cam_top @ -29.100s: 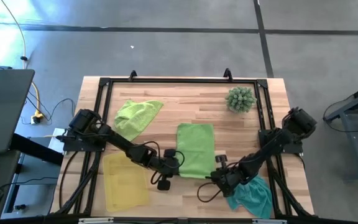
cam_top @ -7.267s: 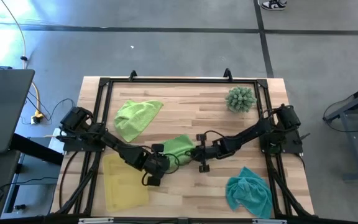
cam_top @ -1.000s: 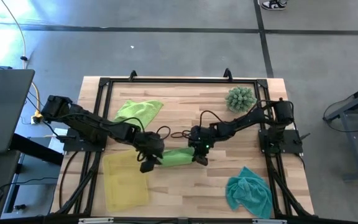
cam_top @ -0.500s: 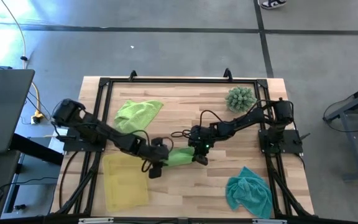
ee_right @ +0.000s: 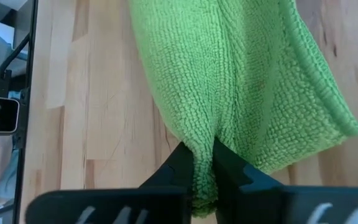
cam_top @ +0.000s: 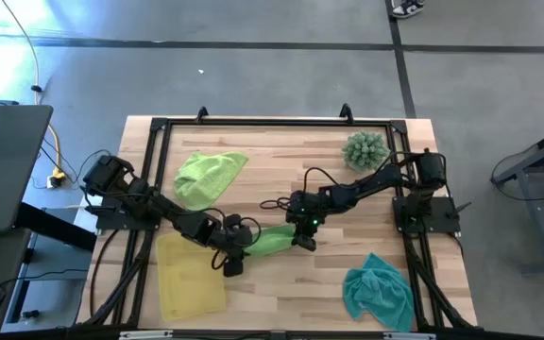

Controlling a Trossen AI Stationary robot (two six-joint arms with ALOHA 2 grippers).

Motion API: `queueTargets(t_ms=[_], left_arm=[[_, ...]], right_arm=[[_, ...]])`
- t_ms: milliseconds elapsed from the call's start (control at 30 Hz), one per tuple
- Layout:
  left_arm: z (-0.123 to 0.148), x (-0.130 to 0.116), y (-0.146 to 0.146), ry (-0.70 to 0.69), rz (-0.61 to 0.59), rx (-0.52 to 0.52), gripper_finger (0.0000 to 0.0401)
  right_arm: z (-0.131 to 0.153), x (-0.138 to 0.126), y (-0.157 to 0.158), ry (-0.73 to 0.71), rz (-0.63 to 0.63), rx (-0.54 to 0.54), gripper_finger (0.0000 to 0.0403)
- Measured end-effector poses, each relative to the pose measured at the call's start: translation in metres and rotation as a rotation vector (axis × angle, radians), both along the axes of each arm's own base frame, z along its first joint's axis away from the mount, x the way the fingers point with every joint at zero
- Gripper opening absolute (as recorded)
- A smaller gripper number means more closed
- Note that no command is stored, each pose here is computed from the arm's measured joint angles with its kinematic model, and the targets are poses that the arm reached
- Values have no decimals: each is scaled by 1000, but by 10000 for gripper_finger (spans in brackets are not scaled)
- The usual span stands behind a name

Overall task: Roll microfiber towels into tight, uniform cylinder then place into a basket
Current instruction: Roll the green microfiber towel

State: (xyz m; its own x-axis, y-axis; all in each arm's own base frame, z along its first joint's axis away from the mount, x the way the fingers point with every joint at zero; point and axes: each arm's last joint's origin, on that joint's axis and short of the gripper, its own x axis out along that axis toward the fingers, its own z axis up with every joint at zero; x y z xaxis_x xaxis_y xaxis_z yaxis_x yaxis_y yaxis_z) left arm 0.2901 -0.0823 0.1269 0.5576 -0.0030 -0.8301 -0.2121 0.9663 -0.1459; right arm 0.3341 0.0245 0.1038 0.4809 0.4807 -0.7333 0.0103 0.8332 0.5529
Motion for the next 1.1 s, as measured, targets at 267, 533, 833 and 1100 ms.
queueTargets(t_ms=[267,533,833,1100], left_arm=[[-6,-2,-10,9,-15,6,138],[-21,1,-16,17,-2,63,138],[-21,0,-16,20,-4,65,138],[-21,1,-15,7,-22,93,138]], right_arm=[[3,2,-6,-44,-2,-22,94],[38,-2,-24,-234,83,-202,128],[86,-22,30,-442,331,-652,116],[63,-26,77,-413,341,-856,105]])
